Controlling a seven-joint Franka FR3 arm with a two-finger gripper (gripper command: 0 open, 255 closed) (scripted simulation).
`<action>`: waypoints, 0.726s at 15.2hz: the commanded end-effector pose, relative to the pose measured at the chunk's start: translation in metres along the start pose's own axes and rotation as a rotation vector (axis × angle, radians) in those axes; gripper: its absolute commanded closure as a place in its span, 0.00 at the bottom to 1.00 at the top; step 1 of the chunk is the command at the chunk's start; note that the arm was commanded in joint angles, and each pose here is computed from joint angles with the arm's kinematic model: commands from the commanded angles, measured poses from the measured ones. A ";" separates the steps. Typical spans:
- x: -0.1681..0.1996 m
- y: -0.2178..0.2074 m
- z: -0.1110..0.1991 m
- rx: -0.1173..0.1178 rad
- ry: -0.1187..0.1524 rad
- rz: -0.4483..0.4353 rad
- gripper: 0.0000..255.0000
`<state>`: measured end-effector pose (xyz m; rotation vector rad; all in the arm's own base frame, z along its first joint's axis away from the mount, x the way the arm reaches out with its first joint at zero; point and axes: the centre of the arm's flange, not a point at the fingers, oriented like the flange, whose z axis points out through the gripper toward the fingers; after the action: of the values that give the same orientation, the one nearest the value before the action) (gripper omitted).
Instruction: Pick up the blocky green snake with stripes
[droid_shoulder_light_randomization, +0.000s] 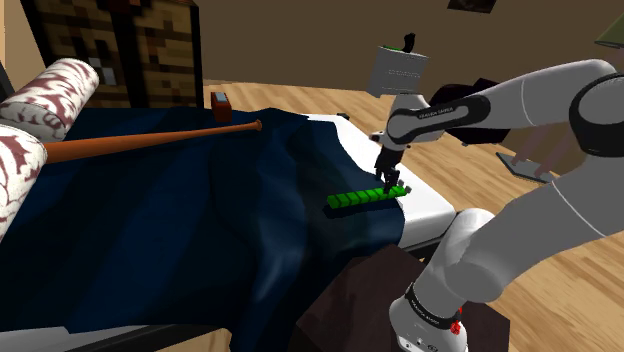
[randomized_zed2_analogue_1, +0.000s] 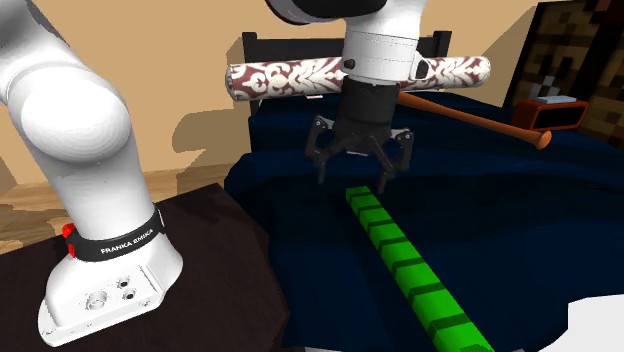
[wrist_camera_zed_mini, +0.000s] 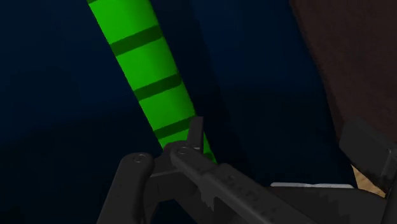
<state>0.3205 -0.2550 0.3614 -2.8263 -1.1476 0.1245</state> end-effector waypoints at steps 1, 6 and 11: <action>-0.007 0.023 0.014 -0.003 -0.004 -0.061 0.00; -0.014 0.077 0.050 -0.003 -0.010 -0.202 0.00; -0.014 0.097 0.078 -0.003 -0.012 -0.248 0.00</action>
<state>0.3686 -0.3282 0.2799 -2.6625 -1.4830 0.1221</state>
